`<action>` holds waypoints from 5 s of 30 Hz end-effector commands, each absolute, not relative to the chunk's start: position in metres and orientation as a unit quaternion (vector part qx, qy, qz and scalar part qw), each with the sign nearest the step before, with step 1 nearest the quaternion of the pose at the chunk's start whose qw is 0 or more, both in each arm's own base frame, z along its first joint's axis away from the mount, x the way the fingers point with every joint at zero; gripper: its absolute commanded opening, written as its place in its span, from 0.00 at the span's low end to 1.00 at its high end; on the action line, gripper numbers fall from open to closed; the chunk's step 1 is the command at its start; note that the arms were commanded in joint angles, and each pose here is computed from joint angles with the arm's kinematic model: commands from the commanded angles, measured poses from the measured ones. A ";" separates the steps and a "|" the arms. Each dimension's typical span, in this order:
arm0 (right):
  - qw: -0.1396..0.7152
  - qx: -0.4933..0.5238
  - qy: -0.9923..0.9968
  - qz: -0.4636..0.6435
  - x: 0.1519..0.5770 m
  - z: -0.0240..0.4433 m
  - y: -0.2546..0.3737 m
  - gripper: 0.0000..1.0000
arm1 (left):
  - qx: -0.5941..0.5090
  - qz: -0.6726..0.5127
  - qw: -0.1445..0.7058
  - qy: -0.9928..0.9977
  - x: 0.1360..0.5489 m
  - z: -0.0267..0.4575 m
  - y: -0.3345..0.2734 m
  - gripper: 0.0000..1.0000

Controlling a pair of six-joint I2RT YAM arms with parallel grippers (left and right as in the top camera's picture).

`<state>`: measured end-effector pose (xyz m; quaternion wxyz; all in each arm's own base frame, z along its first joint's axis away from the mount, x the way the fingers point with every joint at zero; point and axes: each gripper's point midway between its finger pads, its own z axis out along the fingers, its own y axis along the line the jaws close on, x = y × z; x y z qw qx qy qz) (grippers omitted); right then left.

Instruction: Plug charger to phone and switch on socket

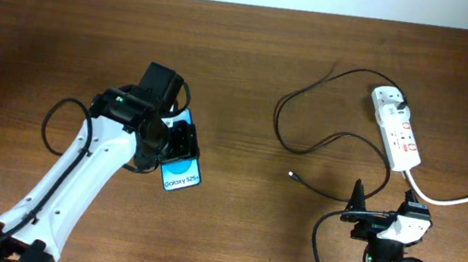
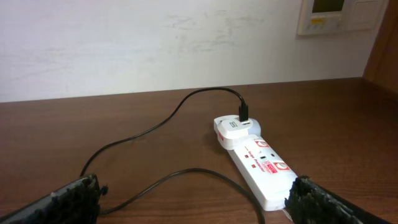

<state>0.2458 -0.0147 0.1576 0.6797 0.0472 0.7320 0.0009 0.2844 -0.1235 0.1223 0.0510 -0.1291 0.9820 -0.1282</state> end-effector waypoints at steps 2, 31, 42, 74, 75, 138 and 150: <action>0.678 0.045 0.734 -0.002 0.246 0.155 -0.015 0.98 | -0.156 -0.147 0.045 0.976 0.280 0.135 -0.126 0.13; 0.432 0.033 0.807 0.401 0.235 0.218 0.100 0.98 | -0.205 -0.181 -0.008 0.962 0.264 0.138 -0.139 0.16; 0.164 -0.015 0.856 0.490 0.263 0.112 0.174 0.88 | -0.303 -0.227 -0.005 0.926 0.283 0.146 -0.154 0.17; 0.361 0.003 0.784 0.505 0.305 0.179 0.288 0.04 | -0.411 -0.355 -0.019 0.839 0.317 0.180 -0.211 0.35; 0.353 0.015 0.784 0.511 0.305 0.179 0.288 0.04 | -0.410 -0.357 -0.022 0.839 0.316 0.181 -0.212 0.41; 0.050 0.291 0.758 0.582 0.299 0.152 0.256 0.04 | -0.269 -0.470 0.174 0.822 0.275 0.189 -0.130 0.88; 0.096 0.226 0.723 0.646 0.288 0.198 0.298 0.04 | -0.436 -0.445 0.116 0.774 0.287 0.169 -0.127 0.65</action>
